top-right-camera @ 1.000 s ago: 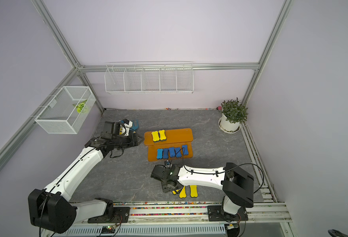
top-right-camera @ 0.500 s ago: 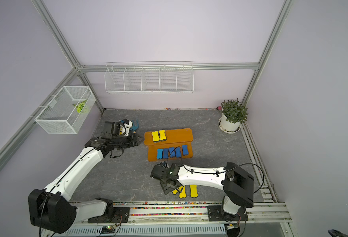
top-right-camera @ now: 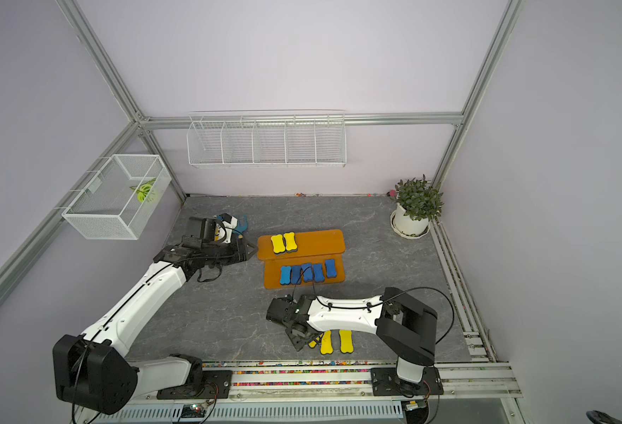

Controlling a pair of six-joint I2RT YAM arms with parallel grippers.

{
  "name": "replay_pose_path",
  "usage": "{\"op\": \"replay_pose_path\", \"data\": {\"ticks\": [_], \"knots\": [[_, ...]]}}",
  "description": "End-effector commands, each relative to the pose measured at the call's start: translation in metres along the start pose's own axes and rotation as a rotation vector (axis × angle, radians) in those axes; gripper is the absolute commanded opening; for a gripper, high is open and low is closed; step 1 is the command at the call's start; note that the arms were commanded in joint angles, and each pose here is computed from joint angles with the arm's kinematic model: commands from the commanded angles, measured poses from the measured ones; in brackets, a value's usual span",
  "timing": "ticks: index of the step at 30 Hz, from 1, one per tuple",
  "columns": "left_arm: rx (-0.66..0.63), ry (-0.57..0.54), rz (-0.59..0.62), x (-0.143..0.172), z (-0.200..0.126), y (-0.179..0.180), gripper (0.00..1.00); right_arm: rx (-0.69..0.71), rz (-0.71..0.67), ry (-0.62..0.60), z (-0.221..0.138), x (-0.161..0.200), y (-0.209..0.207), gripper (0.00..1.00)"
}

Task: Remove the whiteboard erasers from the shelf
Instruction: Place the whiteboard eraser at the center of the board.

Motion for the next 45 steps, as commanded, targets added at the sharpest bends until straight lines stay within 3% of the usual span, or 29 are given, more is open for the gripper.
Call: {"op": "replay_pose_path", "data": {"ticks": [1, 6, 16, 24, 45], "knots": [[-0.016, 0.013, 0.011, 0.002, 0.004, 0.002, 0.58, -0.010, 0.010, 0.007, 0.006, -0.005, 0.000, 0.55], [-0.022, 0.014, 0.012, 0.002, 0.004, 0.002, 0.58, 0.009, 0.047, 0.022, 0.011, -0.009, 0.000, 0.49], [-0.014, 0.012, 0.013, 0.001, 0.003, 0.002, 0.58, 0.046, 0.264, 0.034, 0.004, -0.013, -0.002, 0.39], [0.000, 0.010, 0.012, 0.001, 0.003, 0.000, 0.58, 0.071, 0.354, 0.046, -0.005, -0.002, -0.008, 0.40], [0.008, 0.014, 0.010, 0.001, 0.005, 0.000, 0.58, 0.017, 0.353, 0.125, -0.004, 0.012, -0.002, 0.55]]}}
Point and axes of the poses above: each gripper's point midway between its finger pads, its own z axis out along the fingers, its own y axis along the line the jaws close on, x = y × z, the point moved 9 cm from there along -z, back along the fingers, and after that the axes turned 15 degrees about z, right-handed, at the moved point
